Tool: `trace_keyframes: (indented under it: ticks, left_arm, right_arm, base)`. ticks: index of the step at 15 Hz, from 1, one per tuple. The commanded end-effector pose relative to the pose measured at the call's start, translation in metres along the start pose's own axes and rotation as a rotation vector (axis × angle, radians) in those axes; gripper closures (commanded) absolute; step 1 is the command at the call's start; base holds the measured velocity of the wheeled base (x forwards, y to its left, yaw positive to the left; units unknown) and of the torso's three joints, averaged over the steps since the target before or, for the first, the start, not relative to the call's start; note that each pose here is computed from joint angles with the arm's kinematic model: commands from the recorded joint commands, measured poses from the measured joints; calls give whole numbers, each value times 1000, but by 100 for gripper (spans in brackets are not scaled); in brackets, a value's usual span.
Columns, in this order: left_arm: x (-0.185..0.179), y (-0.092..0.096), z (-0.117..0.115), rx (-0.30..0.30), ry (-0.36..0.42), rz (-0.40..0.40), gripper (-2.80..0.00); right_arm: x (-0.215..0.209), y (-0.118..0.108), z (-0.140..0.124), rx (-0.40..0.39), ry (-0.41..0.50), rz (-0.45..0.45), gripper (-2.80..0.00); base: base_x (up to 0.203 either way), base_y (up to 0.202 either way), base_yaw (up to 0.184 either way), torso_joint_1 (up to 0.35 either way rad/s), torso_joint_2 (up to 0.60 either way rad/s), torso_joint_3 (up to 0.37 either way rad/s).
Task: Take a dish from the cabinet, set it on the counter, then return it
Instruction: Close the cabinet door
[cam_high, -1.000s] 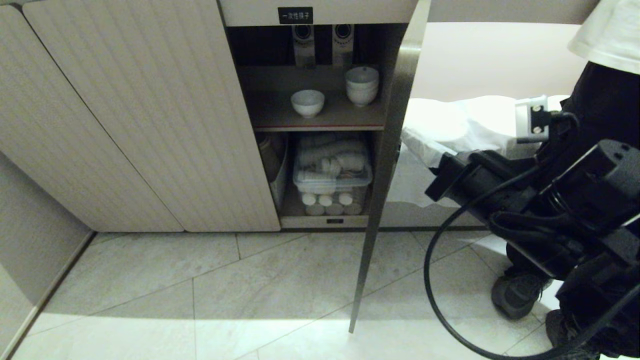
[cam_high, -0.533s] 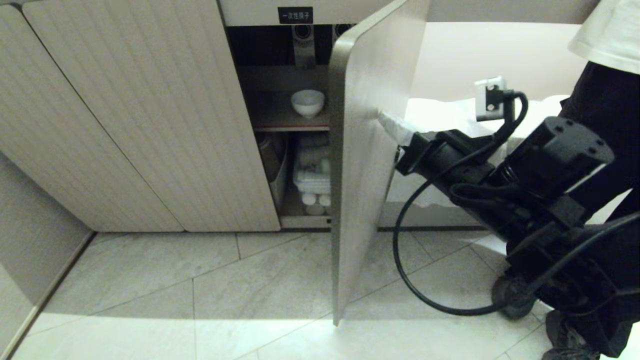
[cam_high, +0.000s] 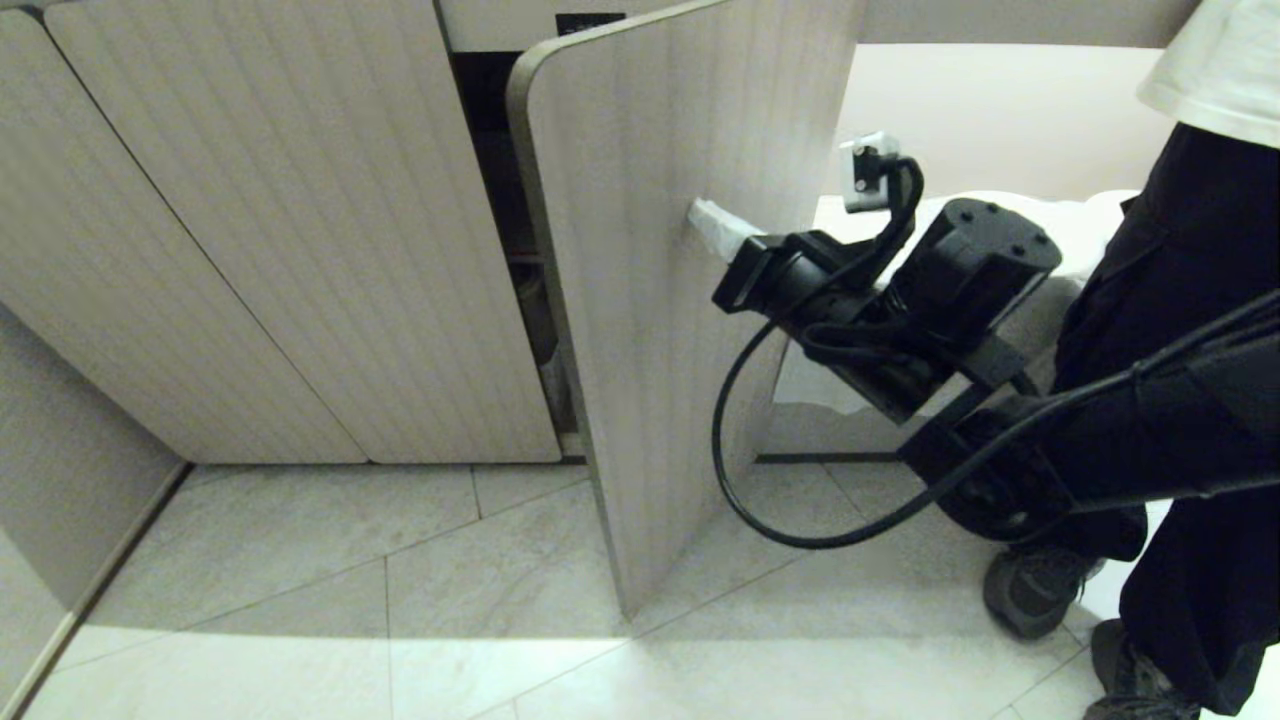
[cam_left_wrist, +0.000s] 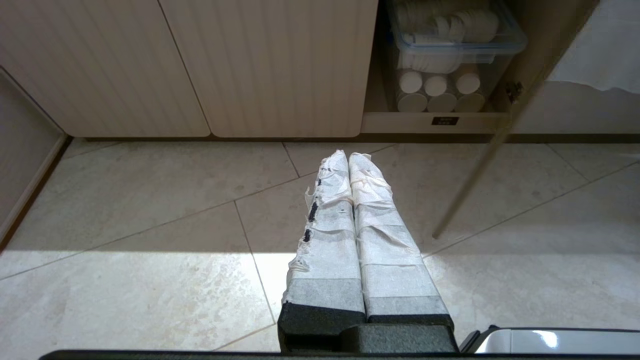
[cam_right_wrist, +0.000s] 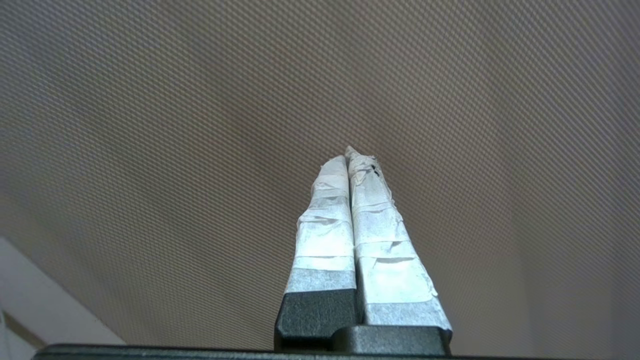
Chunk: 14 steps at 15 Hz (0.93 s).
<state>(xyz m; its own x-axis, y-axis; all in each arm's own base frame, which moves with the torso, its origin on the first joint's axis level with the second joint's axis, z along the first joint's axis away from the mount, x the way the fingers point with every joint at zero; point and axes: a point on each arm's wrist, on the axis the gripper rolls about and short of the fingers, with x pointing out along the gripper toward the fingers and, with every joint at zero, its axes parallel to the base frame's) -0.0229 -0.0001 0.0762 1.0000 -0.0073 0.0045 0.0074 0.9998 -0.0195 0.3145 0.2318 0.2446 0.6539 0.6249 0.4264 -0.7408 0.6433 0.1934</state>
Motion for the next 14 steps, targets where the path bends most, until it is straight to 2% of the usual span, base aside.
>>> trace_keyframes:
  ticks: [1,5,11,14]
  left_arm:
    - [0,0,0,0,0,0,0]
    - [0,0,0,0,0,2,0]
    - [0,0,0,0,0,1,0]
    - [0,0,0,0,0,1,0]
  right_arm:
    - [19,-6,-15,-5,-15,6,0]
    - [48,-19,-29,-20,-51,-45,0]
    - [90,-49,-38,-48,-114,-176,0]
    - [92,-78,-58,-74,-69,-255,0]
  base:
    - [0,0,0,0,0,0]
    - [0,0,0,0,0,0]
    - [0,0,0,0,0,0]
    - [0,0,0,0,0,0]
